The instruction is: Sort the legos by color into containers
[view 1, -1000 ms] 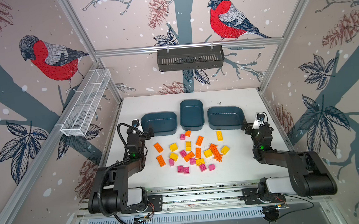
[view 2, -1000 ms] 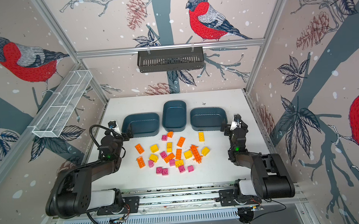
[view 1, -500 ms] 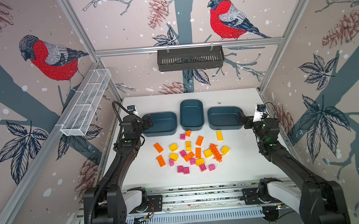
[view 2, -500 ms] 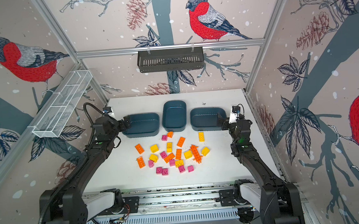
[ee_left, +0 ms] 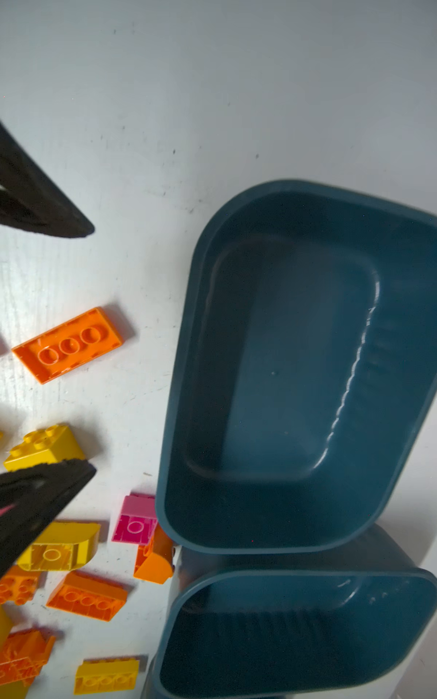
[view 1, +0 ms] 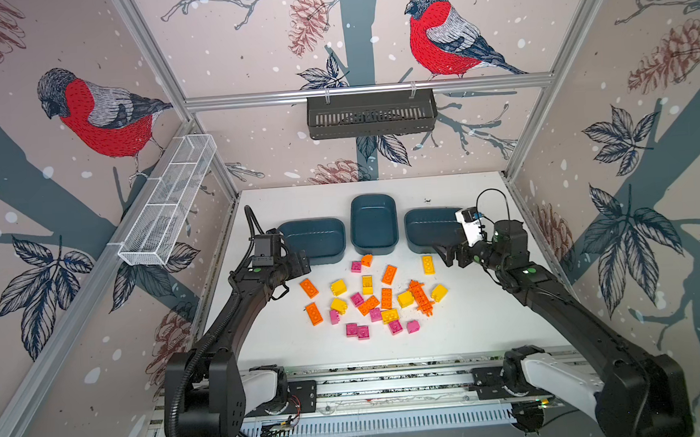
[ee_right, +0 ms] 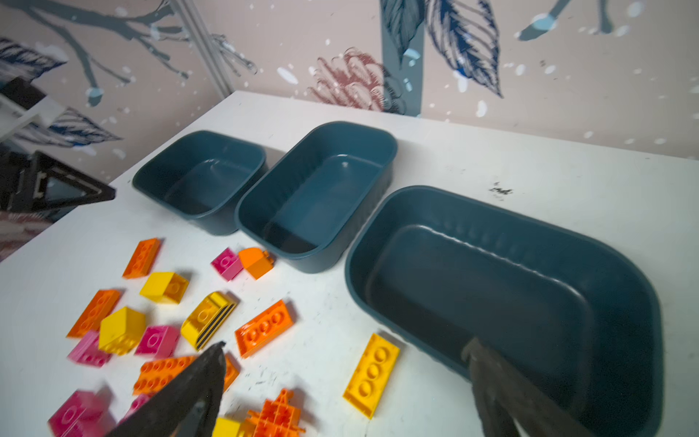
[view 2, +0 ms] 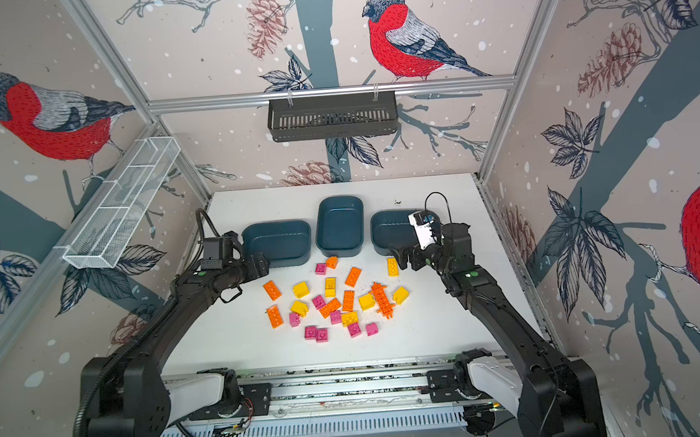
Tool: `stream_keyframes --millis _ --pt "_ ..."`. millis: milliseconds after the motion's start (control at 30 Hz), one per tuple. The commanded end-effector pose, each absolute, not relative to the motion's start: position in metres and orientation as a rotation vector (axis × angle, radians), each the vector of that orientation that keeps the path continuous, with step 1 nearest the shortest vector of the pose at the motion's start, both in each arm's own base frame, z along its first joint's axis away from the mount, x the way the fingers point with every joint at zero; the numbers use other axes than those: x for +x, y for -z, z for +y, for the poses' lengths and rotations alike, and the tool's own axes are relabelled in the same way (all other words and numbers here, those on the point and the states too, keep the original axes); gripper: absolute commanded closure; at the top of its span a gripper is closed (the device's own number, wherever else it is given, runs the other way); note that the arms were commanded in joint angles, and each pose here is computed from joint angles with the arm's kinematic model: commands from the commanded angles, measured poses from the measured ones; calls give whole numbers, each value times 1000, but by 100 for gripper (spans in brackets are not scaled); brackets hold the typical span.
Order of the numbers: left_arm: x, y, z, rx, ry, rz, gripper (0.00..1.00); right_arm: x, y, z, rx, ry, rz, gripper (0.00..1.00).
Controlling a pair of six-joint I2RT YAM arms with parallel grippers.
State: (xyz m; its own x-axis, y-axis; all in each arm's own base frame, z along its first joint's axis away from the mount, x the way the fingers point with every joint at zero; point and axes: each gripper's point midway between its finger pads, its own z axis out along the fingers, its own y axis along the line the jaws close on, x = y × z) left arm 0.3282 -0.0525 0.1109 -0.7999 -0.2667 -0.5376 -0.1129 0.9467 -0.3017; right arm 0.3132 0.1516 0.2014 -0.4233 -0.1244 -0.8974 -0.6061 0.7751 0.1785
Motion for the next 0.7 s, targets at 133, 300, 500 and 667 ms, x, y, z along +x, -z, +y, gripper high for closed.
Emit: stream_keyframes --millis 133,300,500,667 --pt "318 -85 -76 -305 333 2586 11 281 -182 171 -701 -674 2054 1" --pt "313 -61 -69 -408 211 2688 16 274 -180 176 -721 -686 2073 0" --pt "312 -45 -58 -552 82 2694 25 270 -175 181 -735 -688 2089 1" --pt "307 -34 -57 -605 45 2708 29 270 -173 182 -743 -688 2095 1"
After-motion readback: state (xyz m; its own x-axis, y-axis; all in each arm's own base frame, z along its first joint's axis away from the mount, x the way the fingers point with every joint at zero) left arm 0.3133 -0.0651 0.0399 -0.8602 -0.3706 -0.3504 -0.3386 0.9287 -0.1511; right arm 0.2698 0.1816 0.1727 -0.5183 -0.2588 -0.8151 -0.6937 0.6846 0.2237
